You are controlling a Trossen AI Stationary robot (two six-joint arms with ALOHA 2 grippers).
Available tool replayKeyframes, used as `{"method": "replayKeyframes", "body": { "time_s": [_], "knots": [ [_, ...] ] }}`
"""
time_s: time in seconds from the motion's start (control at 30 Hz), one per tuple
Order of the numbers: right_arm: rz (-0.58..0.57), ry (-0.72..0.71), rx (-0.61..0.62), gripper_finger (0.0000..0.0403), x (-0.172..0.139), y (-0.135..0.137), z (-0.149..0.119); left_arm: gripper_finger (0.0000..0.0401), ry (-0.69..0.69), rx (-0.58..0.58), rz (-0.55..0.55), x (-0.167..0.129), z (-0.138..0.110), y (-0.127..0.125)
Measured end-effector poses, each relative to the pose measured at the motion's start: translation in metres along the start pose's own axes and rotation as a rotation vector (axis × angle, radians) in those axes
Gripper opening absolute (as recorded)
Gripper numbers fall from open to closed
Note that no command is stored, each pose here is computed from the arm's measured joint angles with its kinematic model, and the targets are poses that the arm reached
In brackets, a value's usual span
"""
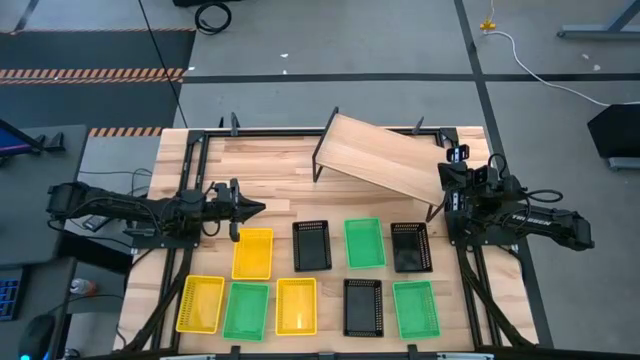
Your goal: Stack baskets on shelf by color
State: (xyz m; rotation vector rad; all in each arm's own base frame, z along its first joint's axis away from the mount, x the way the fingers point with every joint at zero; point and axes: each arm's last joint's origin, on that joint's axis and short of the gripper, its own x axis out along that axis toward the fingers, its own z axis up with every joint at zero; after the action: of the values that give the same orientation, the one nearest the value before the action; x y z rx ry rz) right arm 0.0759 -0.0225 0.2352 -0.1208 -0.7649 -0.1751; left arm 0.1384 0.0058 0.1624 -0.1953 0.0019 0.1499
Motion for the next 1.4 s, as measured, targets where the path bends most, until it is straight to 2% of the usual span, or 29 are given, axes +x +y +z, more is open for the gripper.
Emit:
{"method": "replayKeyframes", "body": {
  "time_s": [0.7,0.83,0.93,1.07,1.17,1.23,1.3,1.33,1.4],
  "knots": [
    [0.000,0.000,0.000,0.0016,0.000,0.000,0.000,0.0036,0.000,0.001,0.000,0.000,0.000,0.000],
    [0.000,0.000,0.000,0.0016,0.000,0.000,0.000,0.0034,-0.015,0.001,0.037,0.000,0.001,0.001],
    [-0.001,0.000,0.000,0.0016,0.000,0.000,0.000,0.0030,-0.025,-0.050,0.026,0.001,0.005,0.000],
    [0.000,0.000,0.000,0.0016,0.000,0.000,0.000,0.0028,-0.088,-0.235,-0.106,0.008,0.035,-0.010],
    [0.000,0.000,0.000,0.0016,0.000,0.000,0.000,0.0030,-0.185,-0.250,-0.144,0.013,0.073,-0.019],
    [0.000,0.000,0.000,0.0016,0.000,0.000,0.000,0.0029,-0.285,-0.140,-0.151,0.014,0.108,-0.026],
    [0.000,0.000,0.000,0.0016,0.000,0.000,0.000,0.0026,-0.315,-0.034,-0.081,0.015,0.148,-0.032],
    [0.000,0.000,0.000,0.0016,0.000,0.000,0.000,0.0025,-0.288,0.022,-0.037,0.017,0.167,-0.036],
    [0.000,0.000,0.000,0.0016,0.000,0.000,0.000,0.0024,-0.129,0.187,0.026,0.023,0.196,-0.041]
  ]
}}
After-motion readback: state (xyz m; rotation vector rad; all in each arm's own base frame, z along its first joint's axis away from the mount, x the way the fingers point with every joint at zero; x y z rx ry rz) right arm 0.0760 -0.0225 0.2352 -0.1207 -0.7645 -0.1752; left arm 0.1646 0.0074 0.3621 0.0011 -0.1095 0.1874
